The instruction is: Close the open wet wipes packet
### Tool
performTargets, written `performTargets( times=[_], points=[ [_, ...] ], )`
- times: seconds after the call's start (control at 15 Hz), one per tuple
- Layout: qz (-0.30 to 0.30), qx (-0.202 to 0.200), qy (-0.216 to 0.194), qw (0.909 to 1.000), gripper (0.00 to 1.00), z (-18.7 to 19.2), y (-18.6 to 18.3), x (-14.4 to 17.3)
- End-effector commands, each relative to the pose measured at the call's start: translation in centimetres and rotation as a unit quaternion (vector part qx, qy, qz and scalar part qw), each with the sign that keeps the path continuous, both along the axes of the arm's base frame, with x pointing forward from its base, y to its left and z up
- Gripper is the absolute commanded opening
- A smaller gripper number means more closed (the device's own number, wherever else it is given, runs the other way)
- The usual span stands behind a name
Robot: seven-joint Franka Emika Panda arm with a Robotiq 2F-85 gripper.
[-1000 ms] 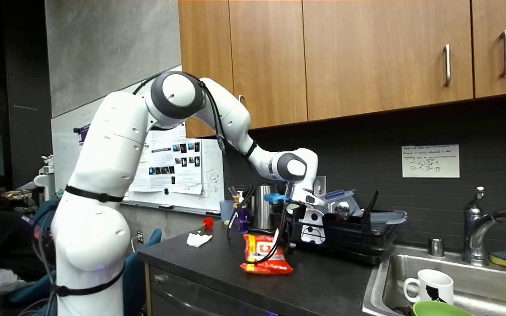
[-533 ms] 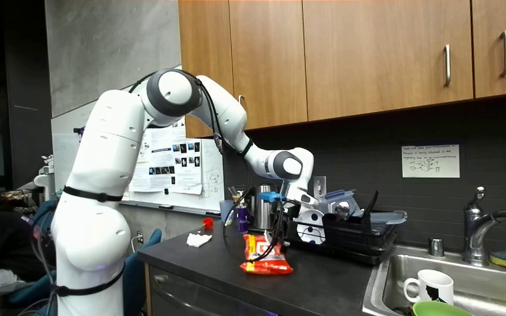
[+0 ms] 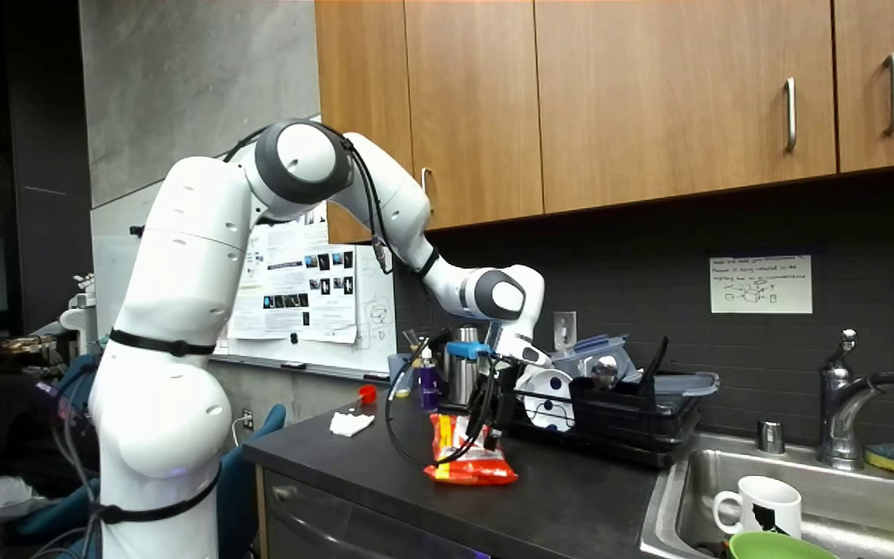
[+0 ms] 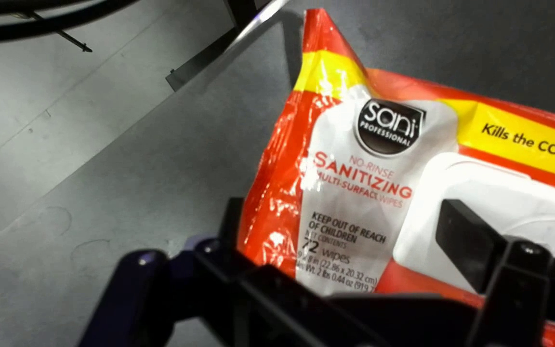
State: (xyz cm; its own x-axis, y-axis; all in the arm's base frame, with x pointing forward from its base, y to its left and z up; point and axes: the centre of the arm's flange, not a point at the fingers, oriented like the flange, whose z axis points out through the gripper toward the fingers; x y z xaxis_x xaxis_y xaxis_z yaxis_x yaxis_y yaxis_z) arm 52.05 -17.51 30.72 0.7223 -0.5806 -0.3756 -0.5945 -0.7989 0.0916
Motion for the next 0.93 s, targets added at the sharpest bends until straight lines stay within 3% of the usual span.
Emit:
performTargets(
  times=[0.0,0.47,0.87],
  points=[
    [0.025,0.002,0.000,0.9997,1.00,0.4,1.4,-1.3],
    [0.058,-0.004,-0.002,0.9983,1.00,-0.6,3.6,-1.2],
    [0.078,-0.023,-0.031,0.9962,1.00,-0.3,4.4,-0.1]
  ],
)
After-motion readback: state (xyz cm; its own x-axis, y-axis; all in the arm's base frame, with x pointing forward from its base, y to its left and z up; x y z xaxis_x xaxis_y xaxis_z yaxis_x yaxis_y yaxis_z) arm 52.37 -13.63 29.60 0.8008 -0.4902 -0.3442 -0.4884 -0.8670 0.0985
